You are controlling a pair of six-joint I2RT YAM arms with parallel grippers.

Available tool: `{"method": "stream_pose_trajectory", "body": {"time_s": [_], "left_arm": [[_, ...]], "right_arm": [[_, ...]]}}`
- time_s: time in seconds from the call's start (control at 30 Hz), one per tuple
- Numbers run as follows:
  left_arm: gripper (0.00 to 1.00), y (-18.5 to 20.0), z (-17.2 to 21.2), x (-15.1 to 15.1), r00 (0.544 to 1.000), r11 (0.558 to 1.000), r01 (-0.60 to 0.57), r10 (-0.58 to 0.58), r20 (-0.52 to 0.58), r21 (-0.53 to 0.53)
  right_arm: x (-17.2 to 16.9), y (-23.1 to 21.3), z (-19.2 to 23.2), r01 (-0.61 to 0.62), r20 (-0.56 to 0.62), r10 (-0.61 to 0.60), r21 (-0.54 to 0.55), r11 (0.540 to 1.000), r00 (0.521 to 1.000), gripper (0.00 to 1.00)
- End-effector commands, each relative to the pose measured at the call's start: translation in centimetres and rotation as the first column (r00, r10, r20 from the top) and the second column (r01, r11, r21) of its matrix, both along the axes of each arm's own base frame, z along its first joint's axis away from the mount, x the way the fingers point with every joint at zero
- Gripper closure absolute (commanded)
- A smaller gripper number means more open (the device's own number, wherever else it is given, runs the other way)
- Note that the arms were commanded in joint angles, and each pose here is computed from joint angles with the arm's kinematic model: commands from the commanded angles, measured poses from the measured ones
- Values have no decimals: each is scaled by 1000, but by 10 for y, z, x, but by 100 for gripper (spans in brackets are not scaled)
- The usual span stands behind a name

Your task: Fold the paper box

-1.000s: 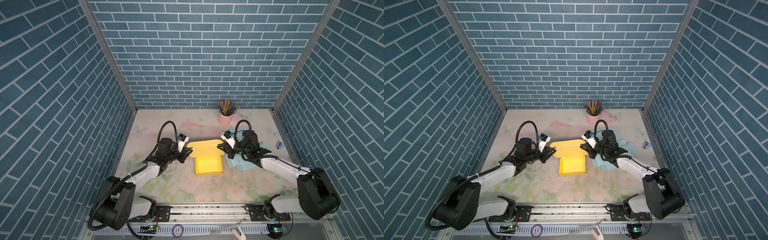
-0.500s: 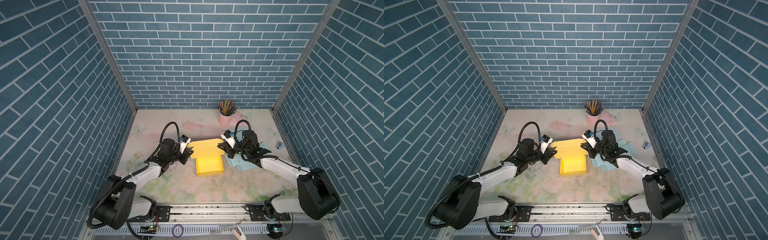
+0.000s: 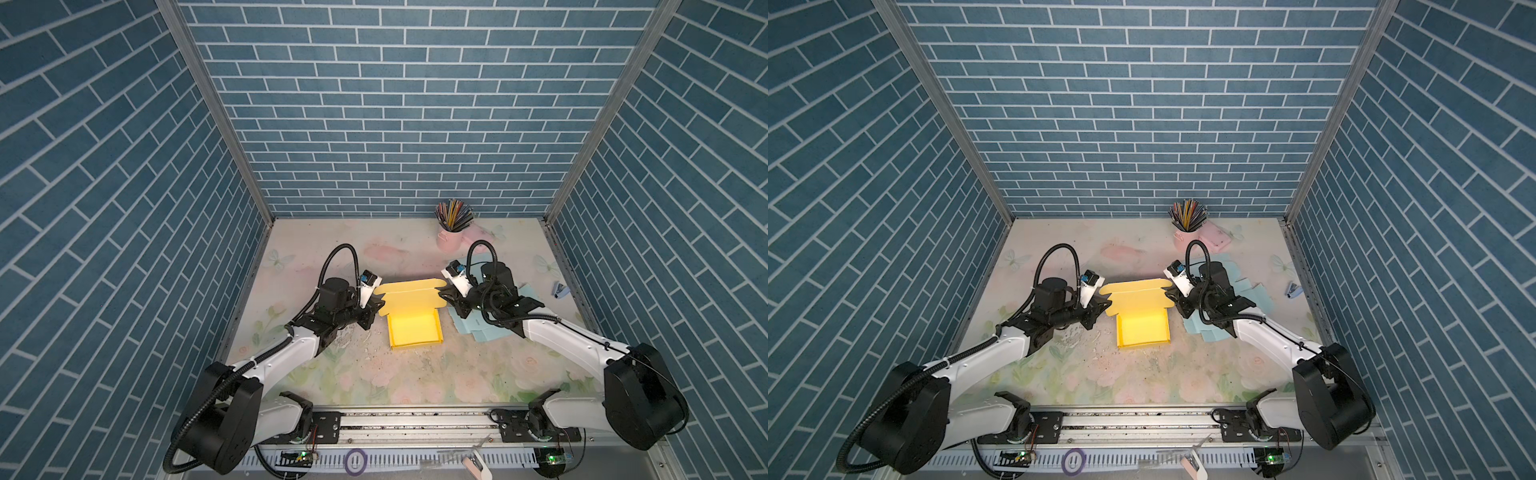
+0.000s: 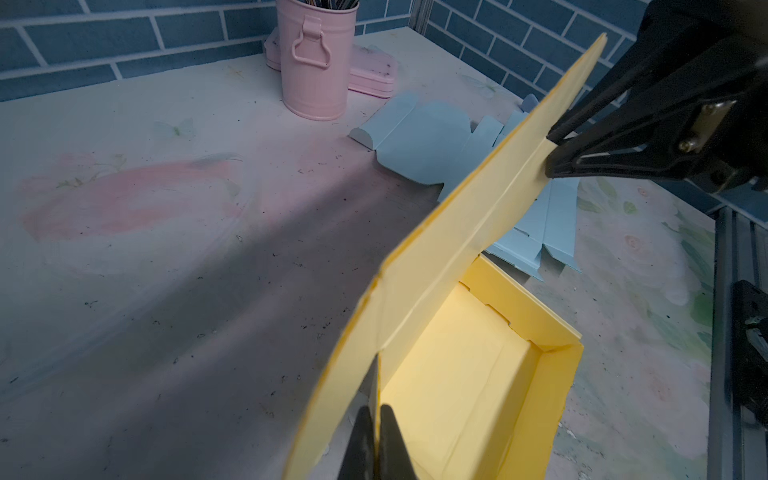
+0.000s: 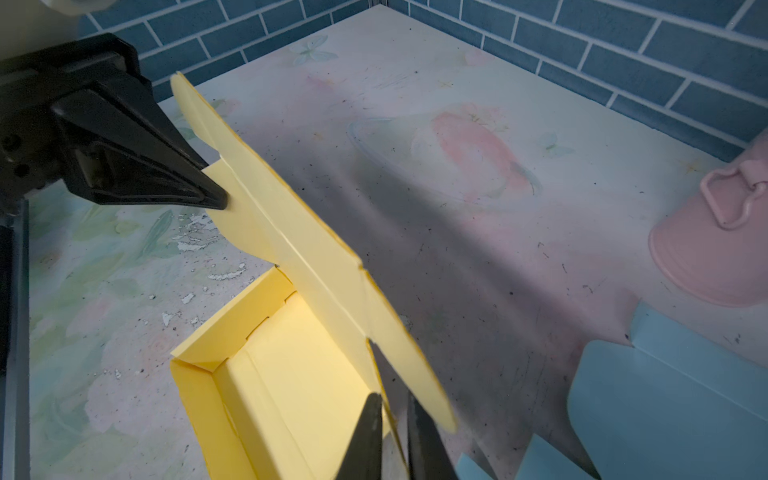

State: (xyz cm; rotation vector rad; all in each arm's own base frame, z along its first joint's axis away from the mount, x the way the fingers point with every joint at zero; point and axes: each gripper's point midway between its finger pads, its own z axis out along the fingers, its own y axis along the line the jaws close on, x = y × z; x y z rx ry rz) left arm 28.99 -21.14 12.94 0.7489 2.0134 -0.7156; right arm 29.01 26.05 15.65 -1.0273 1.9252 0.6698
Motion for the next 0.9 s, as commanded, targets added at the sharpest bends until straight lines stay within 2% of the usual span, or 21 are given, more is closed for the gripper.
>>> {"method": "stream_pose_trajectory", "body": {"time_s": [0.0,0.3,0.43,0.6,0.87], "left_arm": [[94,-2,9,2,999,1000,7,-8,39,15],[95,1,14,5,998,1000,-20,19,63,14],[95,6,21,18,991,994,-107,106,82,-1],[95,10,38,38,963,967,-248,252,92,-57],[95,4,49,50,924,935,-345,354,143,-81]], "right_arm": [[6,0,0,34,-22,-34,-31,999,999,88],[8,9,-14,46,-48,-51,-104,994,998,96],[9,19,-15,103,-53,-109,-112,988,993,96],[15,42,-7,205,-84,-210,-57,977,974,94],[27,77,19,304,-142,-290,95,948,947,91]]}}
